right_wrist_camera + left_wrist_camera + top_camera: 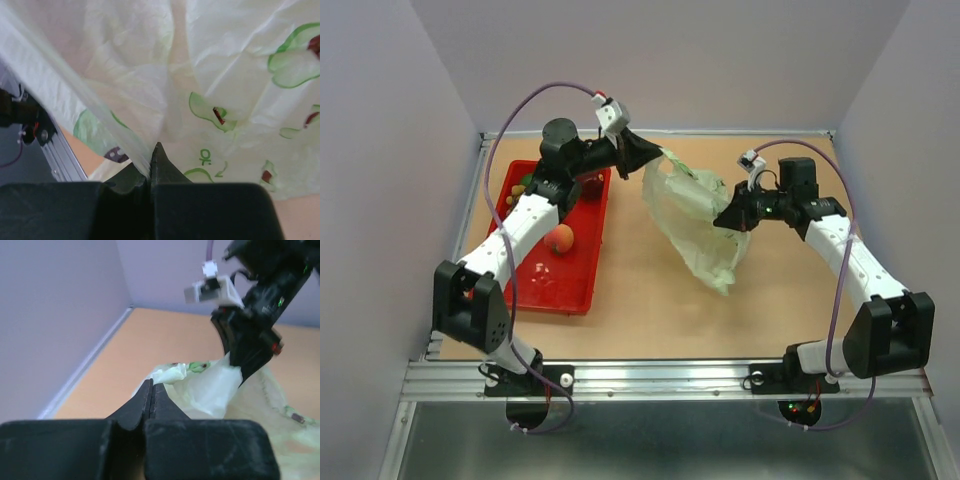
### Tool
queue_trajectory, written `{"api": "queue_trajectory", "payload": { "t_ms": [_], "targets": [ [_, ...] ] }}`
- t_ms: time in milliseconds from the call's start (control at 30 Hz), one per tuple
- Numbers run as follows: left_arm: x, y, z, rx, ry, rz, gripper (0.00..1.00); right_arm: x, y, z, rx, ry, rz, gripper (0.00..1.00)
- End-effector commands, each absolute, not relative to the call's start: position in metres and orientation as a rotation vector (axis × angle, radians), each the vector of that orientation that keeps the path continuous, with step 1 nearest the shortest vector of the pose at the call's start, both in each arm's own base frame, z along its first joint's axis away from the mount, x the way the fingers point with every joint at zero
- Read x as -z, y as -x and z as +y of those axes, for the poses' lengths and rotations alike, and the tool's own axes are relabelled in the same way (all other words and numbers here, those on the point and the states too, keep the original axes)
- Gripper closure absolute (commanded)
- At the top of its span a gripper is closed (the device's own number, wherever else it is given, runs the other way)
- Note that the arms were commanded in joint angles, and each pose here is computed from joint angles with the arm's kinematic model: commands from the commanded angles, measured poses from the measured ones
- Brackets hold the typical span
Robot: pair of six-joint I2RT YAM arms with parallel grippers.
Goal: Place the fake fruits into the plastic bag and tie a complex knot
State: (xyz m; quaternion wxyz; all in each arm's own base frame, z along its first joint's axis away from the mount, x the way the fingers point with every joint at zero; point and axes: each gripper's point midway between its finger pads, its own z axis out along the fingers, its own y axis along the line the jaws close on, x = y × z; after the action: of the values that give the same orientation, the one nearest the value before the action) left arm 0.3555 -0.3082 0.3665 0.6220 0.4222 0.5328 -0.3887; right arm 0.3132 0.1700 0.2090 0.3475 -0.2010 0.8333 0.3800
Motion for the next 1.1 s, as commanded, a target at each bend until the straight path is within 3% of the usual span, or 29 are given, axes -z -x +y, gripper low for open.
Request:
{"api": "queue_trajectory", "payload": {
  "t_ms": [0, 200, 267, 300, 367, 400, 500, 533, 567, 600, 733, 800, 933, 1067],
  "targets": [
    [-0.384, -0.353, -0.295, 1.454, -0.710, 1.400, 1.00, -0.187, -0.307, 0.155, -0.802, 0.746, 2.112, 0.99],
    [-0.355, -0.401, -0.288, 1.617, -0.455, 1.511, 1.00, -0.206, -0.306, 0.161, -0.838, 0.817, 2.050, 1.00],
    [-0.349, -0.409, -0.288, 1.603, -0.458, 1.519, 0.88, -0.213, -0.306, 0.166, -0.897, 0.771, 2.065, 1.00],
    [-0.351, -0.412, -0.288, 1.576, -0.480, 1.522, 0.72, -0.220, -0.308, 0.171, -0.937, 0.756, 2.057, 1.00],
    [-0.356, -0.416, -0.284, 1.528, -0.500, 1.534, 0.57, -0.224, -0.309, 0.177, -1.036, 0.650, 2.117, 1.00],
    [-0.358, -0.418, -0.281, 1.472, -0.546, 1.507, 0.40, -0.226, -0.310, 0.180, -1.073, 0.607, 2.139, 1.00],
    [-0.379, -0.412, -0.258, 1.339, -0.597, 1.462, 0.27, -0.236, -0.313, 0.189, -1.204, 0.439, 2.194, 1.00],
    [-0.396, -0.403, -0.247, 1.252, -0.648, 1.400, 0.18, -0.241, -0.318, 0.192, -1.229, 0.412, 2.175, 1.00],
    [-0.400, -0.400, -0.239, 1.201, -0.666, 1.383, 0.17, -0.246, -0.319, 0.195, -1.276, 0.336, 2.191, 1.00],
    [-0.392, -0.400, -0.225, 1.154, -0.661, 1.409, 0.08, -0.250, -0.321, 0.197, -1.296, 0.308, 2.187, 1.00],
    [-0.398, -0.360, -0.199, 0.829, -0.865, 1.327, 0.05, -0.265, -0.339, 0.201, -1.341, 0.141, 2.185, 1.00],
    [-0.366, -0.333, -0.200, 0.845, -0.937, 1.368, 0.06, -0.270, -0.342, 0.202, -1.355, 0.109, 2.178, 1.00],
    [-0.327, -0.272, -0.231, 0.722, -1.240, 1.268, 0.05, -0.271, -0.347, 0.205, -1.403, 0.050, 2.176, 1.00],
    [-0.284, -0.255, -0.259, 0.559, -1.433, 1.235, 0.04, -0.269, -0.349, 0.206, -1.432, 0.010, 2.181, 1.00]
  ]
}}
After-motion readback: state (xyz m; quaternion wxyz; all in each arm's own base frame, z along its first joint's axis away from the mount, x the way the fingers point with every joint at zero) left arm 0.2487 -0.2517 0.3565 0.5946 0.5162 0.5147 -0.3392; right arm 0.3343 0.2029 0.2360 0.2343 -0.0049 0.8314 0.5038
